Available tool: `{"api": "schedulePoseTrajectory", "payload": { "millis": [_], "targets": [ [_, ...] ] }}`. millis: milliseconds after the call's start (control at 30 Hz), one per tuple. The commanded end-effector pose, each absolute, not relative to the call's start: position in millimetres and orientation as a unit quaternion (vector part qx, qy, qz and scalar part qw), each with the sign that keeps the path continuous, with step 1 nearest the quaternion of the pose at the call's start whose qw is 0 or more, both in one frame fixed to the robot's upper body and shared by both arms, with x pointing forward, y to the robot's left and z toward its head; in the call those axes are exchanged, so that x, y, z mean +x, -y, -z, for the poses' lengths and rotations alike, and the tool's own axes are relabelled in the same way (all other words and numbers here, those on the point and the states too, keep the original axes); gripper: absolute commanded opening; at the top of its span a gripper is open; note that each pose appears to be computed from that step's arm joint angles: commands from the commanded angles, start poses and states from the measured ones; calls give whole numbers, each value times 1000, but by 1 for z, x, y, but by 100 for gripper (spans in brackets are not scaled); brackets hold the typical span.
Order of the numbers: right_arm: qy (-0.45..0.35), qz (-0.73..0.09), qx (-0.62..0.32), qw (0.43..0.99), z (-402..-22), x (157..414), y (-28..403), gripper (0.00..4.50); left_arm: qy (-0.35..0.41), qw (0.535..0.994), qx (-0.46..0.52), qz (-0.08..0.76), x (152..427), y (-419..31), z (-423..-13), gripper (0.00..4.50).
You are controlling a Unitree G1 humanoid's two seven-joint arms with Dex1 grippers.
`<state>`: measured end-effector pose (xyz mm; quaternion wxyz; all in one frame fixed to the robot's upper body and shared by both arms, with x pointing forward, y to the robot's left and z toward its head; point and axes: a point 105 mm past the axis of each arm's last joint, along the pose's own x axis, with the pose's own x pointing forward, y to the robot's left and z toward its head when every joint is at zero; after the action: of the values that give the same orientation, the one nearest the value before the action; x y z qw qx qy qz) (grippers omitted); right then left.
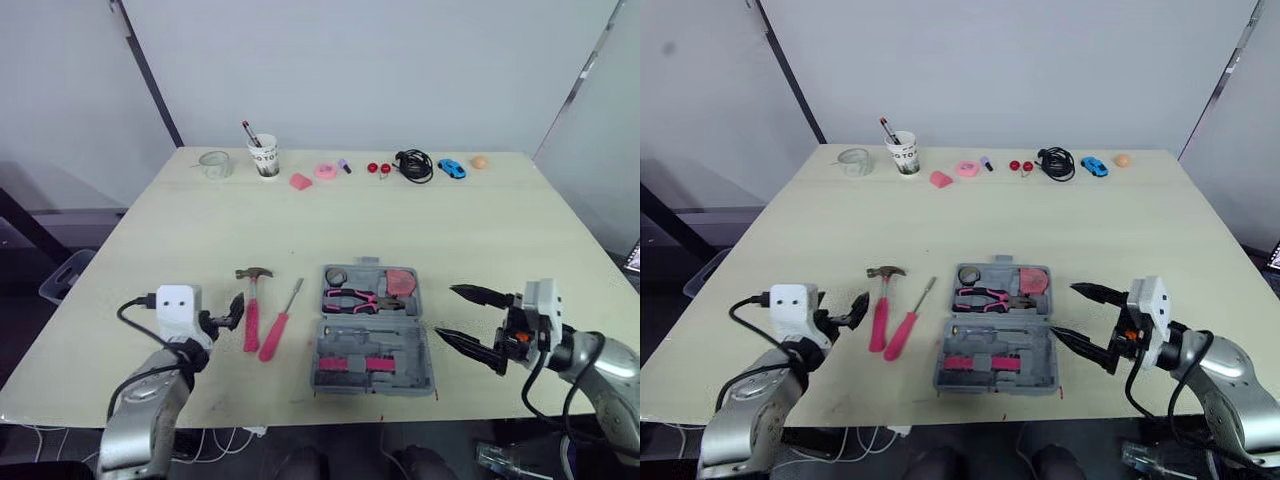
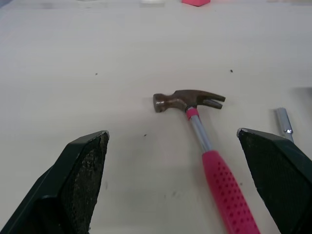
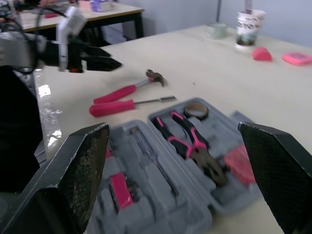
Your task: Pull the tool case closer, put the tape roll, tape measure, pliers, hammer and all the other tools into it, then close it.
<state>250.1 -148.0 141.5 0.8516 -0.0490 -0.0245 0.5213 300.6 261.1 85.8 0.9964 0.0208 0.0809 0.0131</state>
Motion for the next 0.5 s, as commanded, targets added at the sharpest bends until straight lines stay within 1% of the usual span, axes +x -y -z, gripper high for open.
{"api": "schedulePoseTrajectory", "payload": {
  "millis": [33, 133, 233, 300, 500],
  "targets": [
    [29, -536, -81, 840, -144, 252, 142, 442, -84, 995, 38, -25, 314, -258, -87, 450],
    [38, -533, -77, 842, -147, 254, 139, 442, -92, 995, 28, -31, 326, -253, -84, 450],
    [41, -532, -85, 841, -147, 255, 134, 442, -116, 992, 21, -38, 340, -246, -74, 450],
    [46, -530, -85, 842, -150, 256, 133, 442, -125, 992, 16, -26, 349, -236, -70, 450],
    [56, -527, -86, 844, -154, 258, 129, 442, -143, 989, 11, -30, 365, -229, -61, 450]
  ]
}}
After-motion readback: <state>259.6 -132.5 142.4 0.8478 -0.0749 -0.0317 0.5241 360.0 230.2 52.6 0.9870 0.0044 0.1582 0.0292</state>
